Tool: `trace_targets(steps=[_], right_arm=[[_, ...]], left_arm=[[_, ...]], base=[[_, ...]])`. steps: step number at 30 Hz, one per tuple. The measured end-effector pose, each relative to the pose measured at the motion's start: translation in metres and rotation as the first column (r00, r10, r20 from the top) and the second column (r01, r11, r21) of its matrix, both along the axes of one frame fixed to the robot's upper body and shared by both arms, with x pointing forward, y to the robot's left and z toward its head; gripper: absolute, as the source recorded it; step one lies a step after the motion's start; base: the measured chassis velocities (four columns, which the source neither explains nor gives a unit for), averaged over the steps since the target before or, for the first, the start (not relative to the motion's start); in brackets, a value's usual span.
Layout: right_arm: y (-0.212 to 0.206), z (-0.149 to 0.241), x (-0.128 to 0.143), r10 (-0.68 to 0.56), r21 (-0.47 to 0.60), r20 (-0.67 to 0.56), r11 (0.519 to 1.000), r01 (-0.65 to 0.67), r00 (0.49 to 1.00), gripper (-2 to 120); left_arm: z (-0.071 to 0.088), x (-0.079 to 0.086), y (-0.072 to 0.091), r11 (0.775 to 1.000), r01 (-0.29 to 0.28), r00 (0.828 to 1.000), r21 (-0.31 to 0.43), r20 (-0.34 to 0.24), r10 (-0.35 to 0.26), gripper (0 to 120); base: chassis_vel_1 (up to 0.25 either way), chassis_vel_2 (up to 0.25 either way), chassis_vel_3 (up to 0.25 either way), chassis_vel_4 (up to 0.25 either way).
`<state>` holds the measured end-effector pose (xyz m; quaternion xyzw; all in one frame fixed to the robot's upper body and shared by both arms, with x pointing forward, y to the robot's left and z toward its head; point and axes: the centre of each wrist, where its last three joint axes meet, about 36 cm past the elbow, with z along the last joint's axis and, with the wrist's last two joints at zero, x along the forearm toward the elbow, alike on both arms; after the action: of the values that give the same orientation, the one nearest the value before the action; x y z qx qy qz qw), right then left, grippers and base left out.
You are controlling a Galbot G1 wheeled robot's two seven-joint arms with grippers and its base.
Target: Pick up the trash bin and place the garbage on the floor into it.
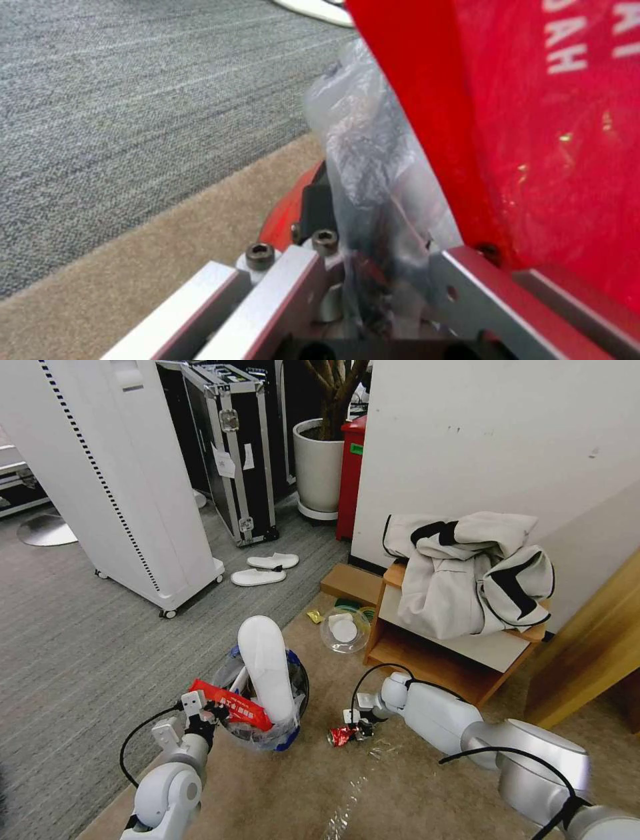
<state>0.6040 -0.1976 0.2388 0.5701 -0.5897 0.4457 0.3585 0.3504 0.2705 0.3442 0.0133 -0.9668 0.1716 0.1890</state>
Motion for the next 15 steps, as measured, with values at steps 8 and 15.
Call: trace_targets(steps=[8,15], right_arm=[[0.002,0.019,-0.006,-0.029,0.033,0.029,0.999,0.028,0.999,26],[-0.015,0.039,-0.005,-0.057,0.054,0.070,0.997,0.053,0.996,26]], left_arm=[[0.003,-0.002,-0.002,1.000,0.024,1.000,0.015,0.002,-0.024,1],[0.008,-0.002,-0.002,0.998,0.046,0.999,0.030,0.006,-0.046,1]], base=[[0.000,0.000,0.000,0.000],[0.000,0.000,0.000,0.000]])
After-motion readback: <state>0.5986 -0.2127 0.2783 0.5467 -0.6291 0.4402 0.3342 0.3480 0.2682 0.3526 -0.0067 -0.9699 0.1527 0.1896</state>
